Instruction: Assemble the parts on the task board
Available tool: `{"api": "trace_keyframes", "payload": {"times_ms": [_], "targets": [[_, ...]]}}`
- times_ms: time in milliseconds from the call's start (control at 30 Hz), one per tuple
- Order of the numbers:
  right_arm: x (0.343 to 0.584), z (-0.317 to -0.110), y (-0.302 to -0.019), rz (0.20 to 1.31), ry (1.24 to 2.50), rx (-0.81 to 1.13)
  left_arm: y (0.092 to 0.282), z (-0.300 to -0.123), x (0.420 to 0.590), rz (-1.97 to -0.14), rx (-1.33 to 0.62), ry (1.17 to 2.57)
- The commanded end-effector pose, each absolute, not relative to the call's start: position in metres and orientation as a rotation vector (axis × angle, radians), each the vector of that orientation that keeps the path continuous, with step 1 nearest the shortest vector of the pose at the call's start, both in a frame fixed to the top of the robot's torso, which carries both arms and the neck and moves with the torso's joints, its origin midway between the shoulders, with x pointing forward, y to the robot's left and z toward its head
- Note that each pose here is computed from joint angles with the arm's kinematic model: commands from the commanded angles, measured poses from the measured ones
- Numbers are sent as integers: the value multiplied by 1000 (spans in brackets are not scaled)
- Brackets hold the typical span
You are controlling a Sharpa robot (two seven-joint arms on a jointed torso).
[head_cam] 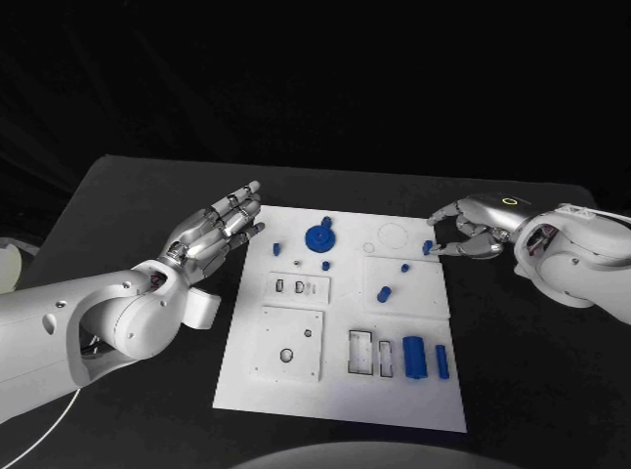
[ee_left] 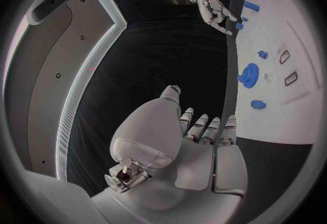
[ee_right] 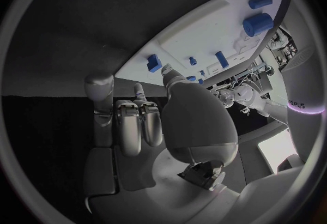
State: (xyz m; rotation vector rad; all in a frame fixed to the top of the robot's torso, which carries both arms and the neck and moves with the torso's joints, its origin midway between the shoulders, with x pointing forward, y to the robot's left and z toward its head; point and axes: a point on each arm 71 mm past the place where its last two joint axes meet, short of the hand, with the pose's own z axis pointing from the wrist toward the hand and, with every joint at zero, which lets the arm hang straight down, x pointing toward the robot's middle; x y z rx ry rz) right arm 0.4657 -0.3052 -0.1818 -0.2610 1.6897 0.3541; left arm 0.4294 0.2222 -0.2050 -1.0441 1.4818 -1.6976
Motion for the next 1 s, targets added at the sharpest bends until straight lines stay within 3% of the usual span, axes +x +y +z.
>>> {"api": "trace_keyframes", "payload": {"times_ms": [33,1000], "targets": [[465,-183,-305,371,1671,-282,220,-204,429,-1726,-1039,1486],[465,-198,-296,379,1672,-282,221,-206,430,-1727,-1045,1504]]}}
